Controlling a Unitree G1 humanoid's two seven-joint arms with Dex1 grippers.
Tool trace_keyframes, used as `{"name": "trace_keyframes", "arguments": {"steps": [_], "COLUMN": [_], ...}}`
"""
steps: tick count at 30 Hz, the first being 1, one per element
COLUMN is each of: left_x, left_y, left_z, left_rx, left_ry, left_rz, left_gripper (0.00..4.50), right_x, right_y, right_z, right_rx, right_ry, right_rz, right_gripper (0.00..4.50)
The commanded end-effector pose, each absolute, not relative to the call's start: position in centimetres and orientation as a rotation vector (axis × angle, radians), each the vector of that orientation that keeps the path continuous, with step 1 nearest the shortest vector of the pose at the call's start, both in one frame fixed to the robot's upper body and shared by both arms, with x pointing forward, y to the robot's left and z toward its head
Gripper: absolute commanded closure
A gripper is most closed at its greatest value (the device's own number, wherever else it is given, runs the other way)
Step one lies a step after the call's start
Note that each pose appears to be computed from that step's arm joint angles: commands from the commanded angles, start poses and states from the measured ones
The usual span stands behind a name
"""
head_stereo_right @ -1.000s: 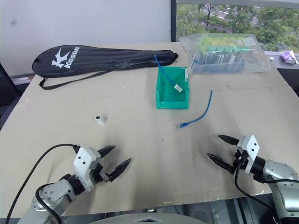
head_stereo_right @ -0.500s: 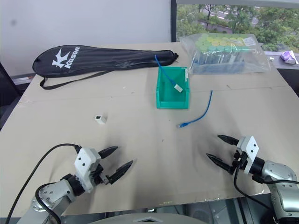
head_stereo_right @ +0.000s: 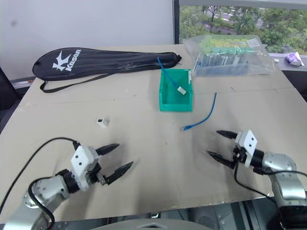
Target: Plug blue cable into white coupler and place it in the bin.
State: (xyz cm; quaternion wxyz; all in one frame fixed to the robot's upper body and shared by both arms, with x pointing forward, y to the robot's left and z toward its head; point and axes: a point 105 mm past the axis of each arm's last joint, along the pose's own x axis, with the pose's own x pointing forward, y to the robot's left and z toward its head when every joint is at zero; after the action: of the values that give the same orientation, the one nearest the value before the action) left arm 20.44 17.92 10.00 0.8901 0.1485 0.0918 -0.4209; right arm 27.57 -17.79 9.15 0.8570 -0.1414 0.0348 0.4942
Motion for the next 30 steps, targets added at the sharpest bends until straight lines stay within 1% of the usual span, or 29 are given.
{"name": "trace_keyframes", "arguments": {"steps": [1, 6, 10, 12, 13, 14, 15, 20, 21, 25, 27, 30], "left_x": [20.4, 20.4, 20.2, 19.9, 19.8, 19.7, 19.6, 19.8, 19.8, 19.9, 19.9, 20.0], "left_y": [18.2, 18.8, 18.8, 18.6, 18.5, 18.5, 18.6, 19.1, 19.1, 18.9, 18.9, 18.9], "left_z": [11.7, 13.3, 13.9, 13.9, 13.9, 13.8, 13.8, 13.5, 13.5, 13.6, 13.6, 13.6], "left_rx": [0.331, 0.353, 0.362, 0.361, 0.361, 0.363, 0.366, 0.387, 0.388, 0.383, 0.382, 0.385], "left_ry": [0.186, 0.209, 0.225, 0.229, 0.233, 0.238, 0.240, 0.247, 0.247, 0.243, 0.245, 0.247], "left_rz": [-0.986, -1.083, -1.131, -1.151, -1.159, -1.163, -1.161, -1.137, -1.136, -1.136, -1.137, -1.138], "left_gripper": [0.00, 0.00, 0.00, 0.00, 0.00, 0.00, 0.00, 0.00, 0.00, 0.00, 0.00, 0.00], "right_x": [30.6, 33.5, 33.4, 33.4, 33.4, 33.3, 33.1, 32.8, 32.8, 32.6, 32.1, 30.7], "right_y": [-16.2, -13.7, -12.5, -12.0, -11.8, -11.6, -11.4, -10.3, -10.2, -9.4, -8.9, -7.3], "right_z": [10.1, 10.3, 9.9, 9.8, 9.8, 9.9, 9.9, 9.9, 9.8, 9.7, 9.6, 9.7], "right_rx": [-0.358, -0.446, -0.445, -0.467, -0.467, -0.467, -0.473, -0.499, -0.501, -0.515, -0.514, -0.496], "right_ry": [0.116, 0.180, 0.246, 0.259, 0.265, 0.270, 0.269, 0.259, 0.258, 0.254, 0.262, 0.266], "right_rz": [1.077, 1.174, 1.304, 1.340, 1.358, 1.380, 1.404, 1.454, 1.457, 1.481, 1.510, 1.585], "right_gripper": [0.09, 0.09, 0.09, 0.58, 0.90, 1.43, 1.81, 4.33, 4.43, 4.43, 4.43, 4.43]}}
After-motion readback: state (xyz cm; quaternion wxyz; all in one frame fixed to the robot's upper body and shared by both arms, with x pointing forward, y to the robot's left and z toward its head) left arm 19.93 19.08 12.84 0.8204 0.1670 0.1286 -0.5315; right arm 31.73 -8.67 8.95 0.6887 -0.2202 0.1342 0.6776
